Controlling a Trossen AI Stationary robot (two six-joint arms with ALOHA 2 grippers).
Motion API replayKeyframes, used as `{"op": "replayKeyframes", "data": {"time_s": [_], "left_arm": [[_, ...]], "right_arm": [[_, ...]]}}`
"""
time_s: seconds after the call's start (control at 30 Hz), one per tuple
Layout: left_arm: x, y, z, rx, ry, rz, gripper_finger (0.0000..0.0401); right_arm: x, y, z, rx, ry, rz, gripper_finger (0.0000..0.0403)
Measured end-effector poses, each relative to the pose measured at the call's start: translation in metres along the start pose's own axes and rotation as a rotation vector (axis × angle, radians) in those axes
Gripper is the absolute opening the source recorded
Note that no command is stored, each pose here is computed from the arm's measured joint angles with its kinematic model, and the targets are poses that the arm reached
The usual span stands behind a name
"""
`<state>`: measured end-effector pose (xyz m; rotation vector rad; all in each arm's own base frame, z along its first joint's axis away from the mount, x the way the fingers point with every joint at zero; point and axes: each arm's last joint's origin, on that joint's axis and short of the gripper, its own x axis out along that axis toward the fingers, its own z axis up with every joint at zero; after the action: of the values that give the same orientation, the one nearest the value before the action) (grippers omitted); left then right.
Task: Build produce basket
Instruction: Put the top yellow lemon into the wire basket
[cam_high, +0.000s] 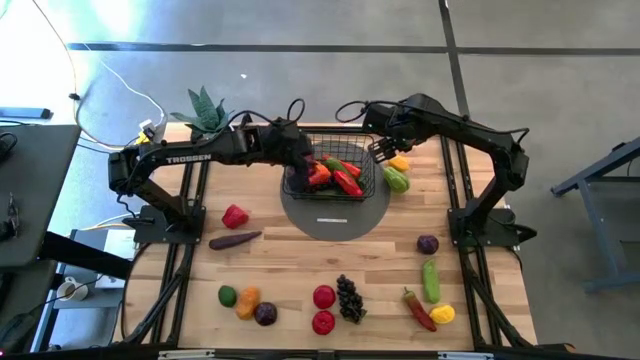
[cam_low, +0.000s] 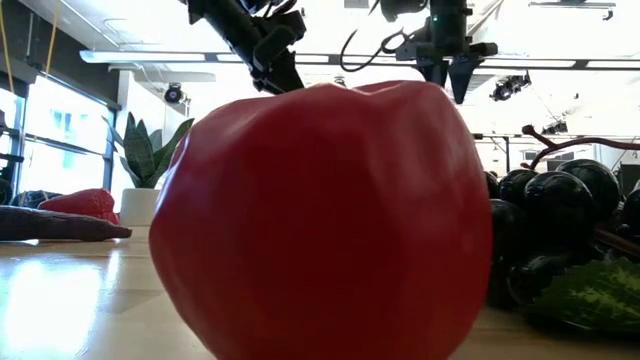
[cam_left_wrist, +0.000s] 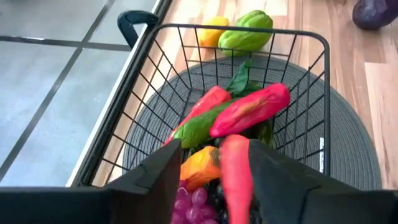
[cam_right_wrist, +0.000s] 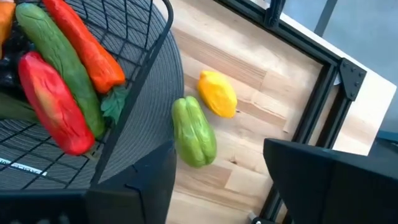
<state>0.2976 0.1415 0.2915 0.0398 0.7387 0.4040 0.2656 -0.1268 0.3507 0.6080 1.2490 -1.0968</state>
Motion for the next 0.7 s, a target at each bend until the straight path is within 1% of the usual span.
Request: {"op": "replayKeyframes", "data": {"time_s": [0.23, 0.33, 0.47, 0.57, 0.7], "left_arm": [[0.000, 0.001, 0.000, 0.000, -0.001, 0.017, 0.0225], [0.000, 0.001, 0.000, -0.001, 0.003, 0.040, 0.0237], [0.000, 0.002, 0.000, 0.000, 0.009, 0.071, 0.0246], [0.000, 0.003, 0.000, -0.001, 0.013, 0.090, 0.0248], [0.000, 0.003, 0.000, 0.000, 0.013, 0.089, 0.0247]], "right_arm": [[0.003, -0.008, 0.006, -0.023, 0.008, -0.009, 0.0292], [0.006, -0.014, 0.010, -0.065, 0.015, -0.017, 0.0311], [0.011, -0.025, 0.018, -0.156, 0.043, 0.001, 0.0318], [0.016, -0.038, 0.025, -0.174, 0.068, 0.020, 0.0319], [0.022, -0.056, 0.036, -0.179, 0.074, 0.041, 0.0319]]}}
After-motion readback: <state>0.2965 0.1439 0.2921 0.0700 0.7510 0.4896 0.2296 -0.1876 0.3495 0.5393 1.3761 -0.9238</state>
